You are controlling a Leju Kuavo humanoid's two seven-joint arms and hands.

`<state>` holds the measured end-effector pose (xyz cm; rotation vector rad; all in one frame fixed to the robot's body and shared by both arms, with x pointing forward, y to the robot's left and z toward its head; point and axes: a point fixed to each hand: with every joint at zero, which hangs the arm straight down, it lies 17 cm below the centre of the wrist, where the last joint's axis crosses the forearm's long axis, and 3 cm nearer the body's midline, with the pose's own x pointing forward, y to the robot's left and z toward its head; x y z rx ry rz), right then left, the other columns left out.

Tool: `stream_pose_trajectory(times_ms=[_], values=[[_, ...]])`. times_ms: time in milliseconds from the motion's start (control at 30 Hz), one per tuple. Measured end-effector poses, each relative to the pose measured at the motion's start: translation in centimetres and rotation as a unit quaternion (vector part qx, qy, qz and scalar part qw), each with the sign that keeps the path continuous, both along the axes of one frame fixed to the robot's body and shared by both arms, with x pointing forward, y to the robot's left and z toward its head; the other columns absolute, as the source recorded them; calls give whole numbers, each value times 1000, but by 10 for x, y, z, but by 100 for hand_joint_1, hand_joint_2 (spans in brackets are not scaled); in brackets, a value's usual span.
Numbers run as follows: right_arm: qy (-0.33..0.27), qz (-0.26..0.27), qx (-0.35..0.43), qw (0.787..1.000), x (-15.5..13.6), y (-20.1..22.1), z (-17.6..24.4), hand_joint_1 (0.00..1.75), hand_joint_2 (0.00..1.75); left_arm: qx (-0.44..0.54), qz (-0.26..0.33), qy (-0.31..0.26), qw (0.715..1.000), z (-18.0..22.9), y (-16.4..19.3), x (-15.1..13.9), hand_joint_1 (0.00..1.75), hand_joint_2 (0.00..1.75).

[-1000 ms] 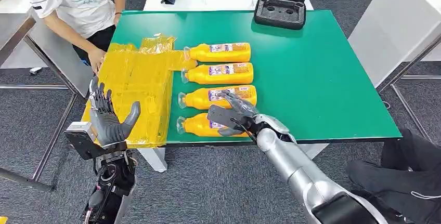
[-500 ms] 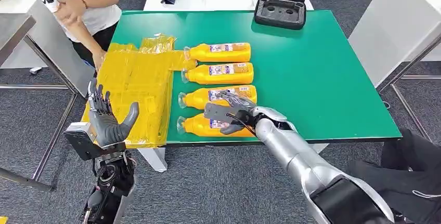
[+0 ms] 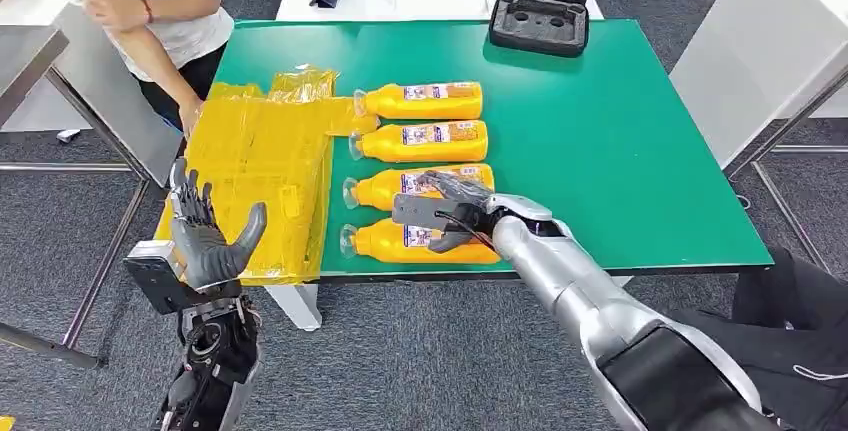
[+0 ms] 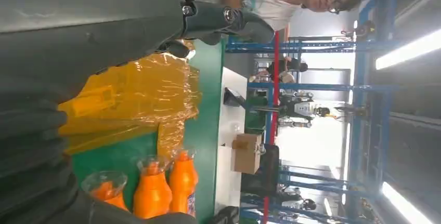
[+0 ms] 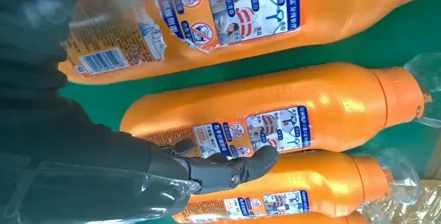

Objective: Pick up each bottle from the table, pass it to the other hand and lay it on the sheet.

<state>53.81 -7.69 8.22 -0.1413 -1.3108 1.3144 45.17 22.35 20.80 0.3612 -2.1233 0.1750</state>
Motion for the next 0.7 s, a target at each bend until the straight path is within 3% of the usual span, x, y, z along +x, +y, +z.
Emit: stream_pose_trajectory(times_ms=[700], values=[[23, 23, -26, 999, -10, -15, -17, 0, 175, 2, -3, 4, 1000, -4, 1, -2, 0, 175]])
